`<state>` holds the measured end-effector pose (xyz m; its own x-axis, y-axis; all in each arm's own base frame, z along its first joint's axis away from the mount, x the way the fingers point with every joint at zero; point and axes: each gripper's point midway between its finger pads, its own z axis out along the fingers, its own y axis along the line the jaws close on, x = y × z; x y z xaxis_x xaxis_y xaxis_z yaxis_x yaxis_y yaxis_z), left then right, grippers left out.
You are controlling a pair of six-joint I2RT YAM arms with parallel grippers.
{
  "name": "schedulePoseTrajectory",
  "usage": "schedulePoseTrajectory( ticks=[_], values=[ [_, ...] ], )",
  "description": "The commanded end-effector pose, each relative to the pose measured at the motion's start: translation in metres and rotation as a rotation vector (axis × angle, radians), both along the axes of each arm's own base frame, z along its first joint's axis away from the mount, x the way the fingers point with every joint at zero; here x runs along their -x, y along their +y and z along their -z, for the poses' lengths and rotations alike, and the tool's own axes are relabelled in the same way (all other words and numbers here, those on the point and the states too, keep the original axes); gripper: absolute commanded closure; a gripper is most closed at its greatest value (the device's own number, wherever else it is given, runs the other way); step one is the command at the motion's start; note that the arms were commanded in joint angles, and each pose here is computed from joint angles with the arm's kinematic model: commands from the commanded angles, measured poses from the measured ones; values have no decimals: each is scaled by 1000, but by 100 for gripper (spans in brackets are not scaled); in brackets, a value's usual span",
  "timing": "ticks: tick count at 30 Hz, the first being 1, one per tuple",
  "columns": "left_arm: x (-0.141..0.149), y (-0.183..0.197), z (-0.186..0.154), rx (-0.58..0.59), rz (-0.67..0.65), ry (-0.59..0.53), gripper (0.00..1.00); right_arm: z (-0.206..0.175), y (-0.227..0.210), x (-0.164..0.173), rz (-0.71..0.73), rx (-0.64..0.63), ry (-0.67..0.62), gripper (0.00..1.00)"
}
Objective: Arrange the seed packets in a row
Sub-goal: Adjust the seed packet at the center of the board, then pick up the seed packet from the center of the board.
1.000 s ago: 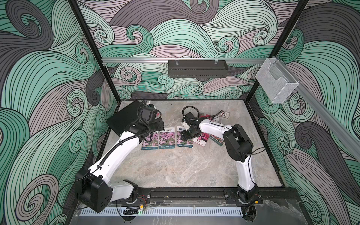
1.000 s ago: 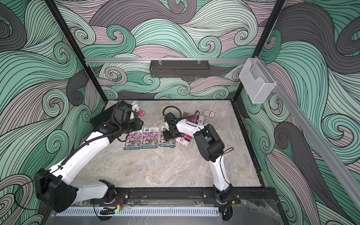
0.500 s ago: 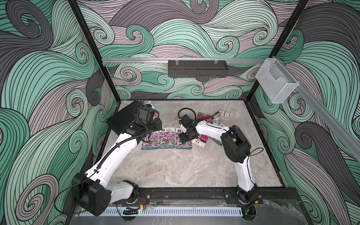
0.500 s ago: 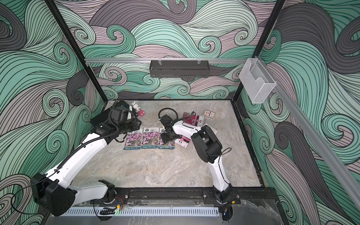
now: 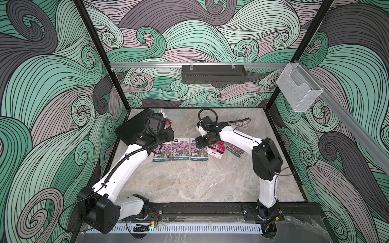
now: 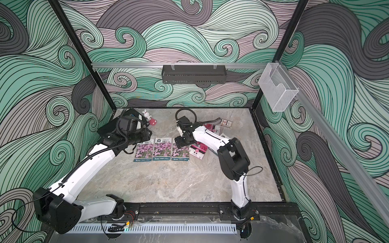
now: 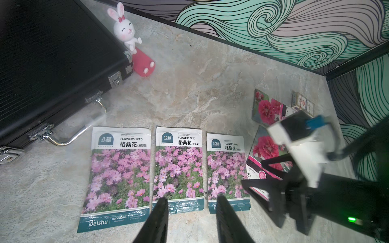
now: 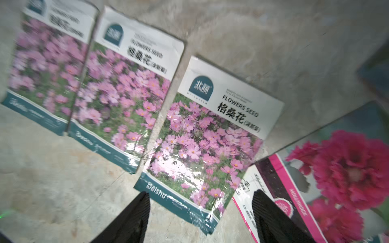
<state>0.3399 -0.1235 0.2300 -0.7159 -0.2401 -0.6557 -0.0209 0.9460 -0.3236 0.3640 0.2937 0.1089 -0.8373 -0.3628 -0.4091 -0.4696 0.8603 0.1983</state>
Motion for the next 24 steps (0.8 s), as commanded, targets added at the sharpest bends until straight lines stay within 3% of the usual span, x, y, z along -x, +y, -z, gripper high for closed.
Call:
schedulePoseTrajectory(
  ticks=[1,12,18,24],
  values=[
    [3,3,-7,19,-7,-15,61,0,-32,-6,145,-79,60,22],
    [3,-15,15,96,43,50,61,58,-75,-31,429,-21,176,20],
    [9,-23,27,115,70,119,61,71,-87,-27,479,8,191,19],
    [9,-28,41,124,81,145,61,39,-101,-12,520,-191,140,19]
  ],
)
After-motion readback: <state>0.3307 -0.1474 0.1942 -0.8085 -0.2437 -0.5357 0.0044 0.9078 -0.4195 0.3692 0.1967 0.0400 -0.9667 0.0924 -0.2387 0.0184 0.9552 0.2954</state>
